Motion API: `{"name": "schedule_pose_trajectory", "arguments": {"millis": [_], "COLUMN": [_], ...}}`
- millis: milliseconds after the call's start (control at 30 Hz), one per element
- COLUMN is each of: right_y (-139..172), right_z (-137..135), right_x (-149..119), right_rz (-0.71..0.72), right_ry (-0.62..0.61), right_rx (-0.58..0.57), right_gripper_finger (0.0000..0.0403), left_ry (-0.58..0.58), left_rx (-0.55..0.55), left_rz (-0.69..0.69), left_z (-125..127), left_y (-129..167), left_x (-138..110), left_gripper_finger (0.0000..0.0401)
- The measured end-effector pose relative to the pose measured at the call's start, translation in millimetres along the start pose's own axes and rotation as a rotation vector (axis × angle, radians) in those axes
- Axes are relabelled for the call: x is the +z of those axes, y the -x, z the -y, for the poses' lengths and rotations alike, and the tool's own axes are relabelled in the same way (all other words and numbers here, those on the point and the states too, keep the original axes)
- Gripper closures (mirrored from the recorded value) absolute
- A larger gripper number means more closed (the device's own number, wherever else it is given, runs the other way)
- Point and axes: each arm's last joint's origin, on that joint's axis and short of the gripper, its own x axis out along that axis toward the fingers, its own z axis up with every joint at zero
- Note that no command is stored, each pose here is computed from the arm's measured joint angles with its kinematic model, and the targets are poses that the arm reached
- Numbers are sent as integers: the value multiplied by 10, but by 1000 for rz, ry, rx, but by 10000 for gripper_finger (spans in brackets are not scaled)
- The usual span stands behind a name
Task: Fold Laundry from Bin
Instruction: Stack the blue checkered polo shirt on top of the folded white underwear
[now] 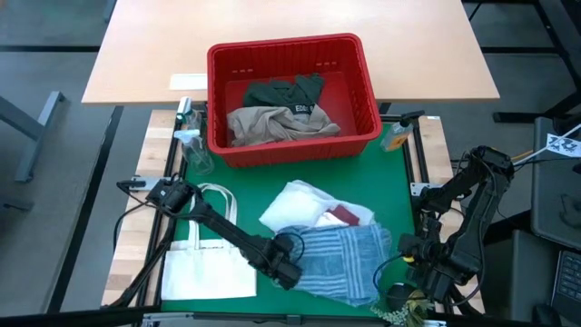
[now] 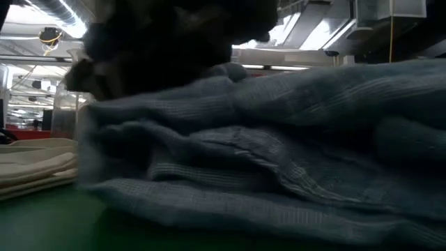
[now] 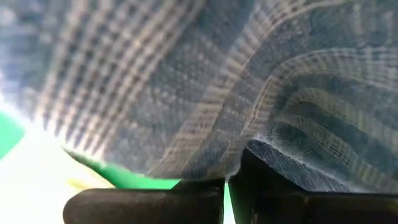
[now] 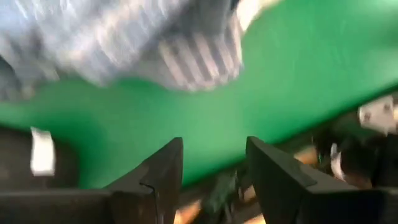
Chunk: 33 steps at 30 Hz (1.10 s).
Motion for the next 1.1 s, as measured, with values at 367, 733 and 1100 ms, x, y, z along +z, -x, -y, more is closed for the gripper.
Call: {"name": "schedule_pose_trajectory", "arguments": {"millis": [367,733,1100], "right_y": [105,124,123], "right_z": [-172,-190,-204], "right_x": [52,-35,-20], "right_rz": [214,258,247], "right_ry": [-24,-102,-110], "right_rx": [256,282,295], "right_gripper_finger": [226,226,226], "left_ry": [-12,-12,-14], "left_rx": [-21,-29,-29], "left_rz": [14,20,20], "left_z": [38,46,47], "left_y": [6,10,11], "left_x": [-64,-64,-64], "left_gripper_finger": [401,383,312]}}
